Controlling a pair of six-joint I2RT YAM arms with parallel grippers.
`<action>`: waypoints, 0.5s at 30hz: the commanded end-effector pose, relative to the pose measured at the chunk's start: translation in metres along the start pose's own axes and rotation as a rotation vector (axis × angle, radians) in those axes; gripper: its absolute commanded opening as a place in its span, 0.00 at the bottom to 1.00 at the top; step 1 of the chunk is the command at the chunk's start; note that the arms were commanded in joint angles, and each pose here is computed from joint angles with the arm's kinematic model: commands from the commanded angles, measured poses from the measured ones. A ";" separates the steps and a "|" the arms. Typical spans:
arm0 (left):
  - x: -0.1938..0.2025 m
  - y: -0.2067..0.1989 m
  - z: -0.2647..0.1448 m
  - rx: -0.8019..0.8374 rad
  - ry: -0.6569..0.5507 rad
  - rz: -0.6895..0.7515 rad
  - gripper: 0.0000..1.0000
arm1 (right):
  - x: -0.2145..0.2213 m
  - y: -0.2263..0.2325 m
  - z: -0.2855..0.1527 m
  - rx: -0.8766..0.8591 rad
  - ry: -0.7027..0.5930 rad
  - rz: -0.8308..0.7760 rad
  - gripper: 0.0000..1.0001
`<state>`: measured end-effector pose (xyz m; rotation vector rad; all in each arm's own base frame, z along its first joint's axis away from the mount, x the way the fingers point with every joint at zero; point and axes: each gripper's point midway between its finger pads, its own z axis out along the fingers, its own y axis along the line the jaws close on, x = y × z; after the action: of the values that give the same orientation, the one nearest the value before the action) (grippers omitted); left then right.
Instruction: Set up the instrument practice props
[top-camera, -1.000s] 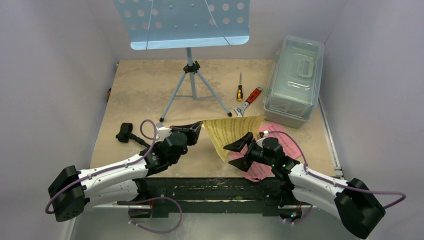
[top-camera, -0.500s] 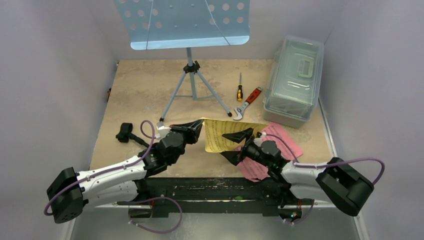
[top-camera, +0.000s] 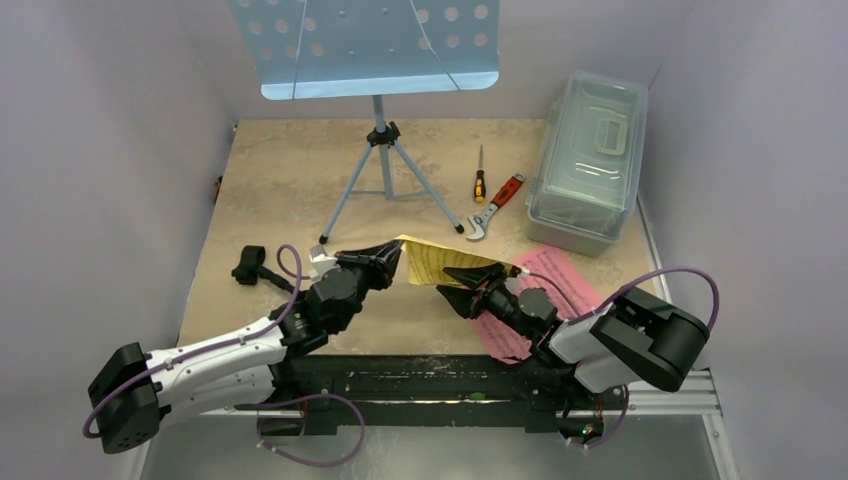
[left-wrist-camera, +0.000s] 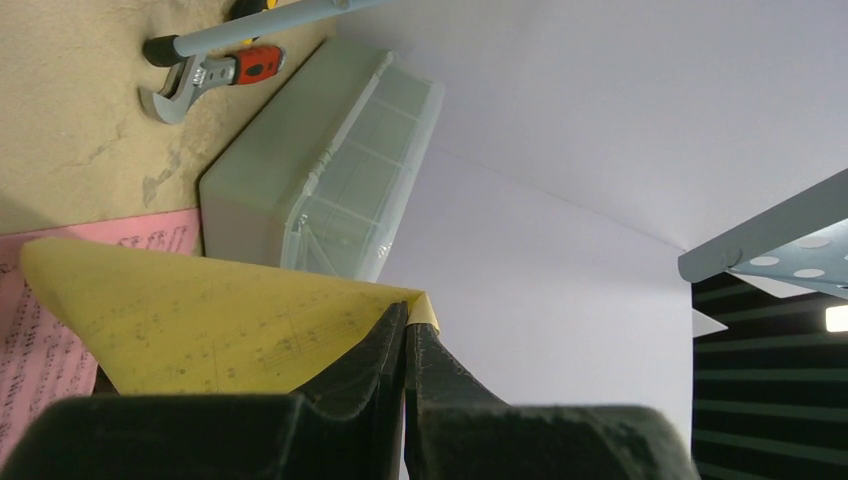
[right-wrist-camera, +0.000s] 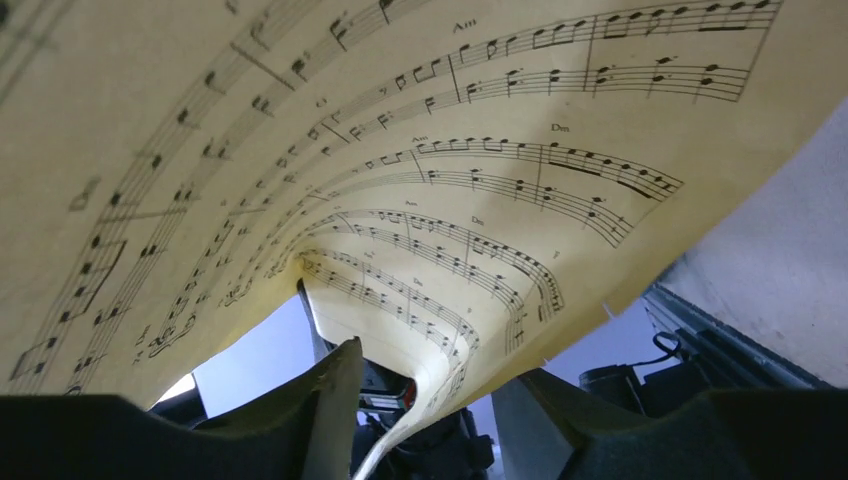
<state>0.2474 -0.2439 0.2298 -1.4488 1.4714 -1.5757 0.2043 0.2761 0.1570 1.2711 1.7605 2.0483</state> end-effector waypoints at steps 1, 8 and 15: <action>-0.005 -0.015 -0.003 0.042 -0.011 -0.097 0.00 | 0.012 0.016 -0.002 -0.063 0.049 0.083 0.50; -0.006 -0.009 -0.002 0.035 -0.015 -0.076 0.00 | 0.016 0.004 -0.002 0.002 0.057 0.078 0.38; -0.021 0.010 -0.014 -0.034 -0.045 0.114 0.15 | 0.013 -0.002 -0.006 0.057 0.017 -0.012 0.00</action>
<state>0.2440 -0.2345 0.2259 -1.4487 1.4731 -1.5502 0.1930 0.2793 0.1622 1.2600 1.8010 2.0673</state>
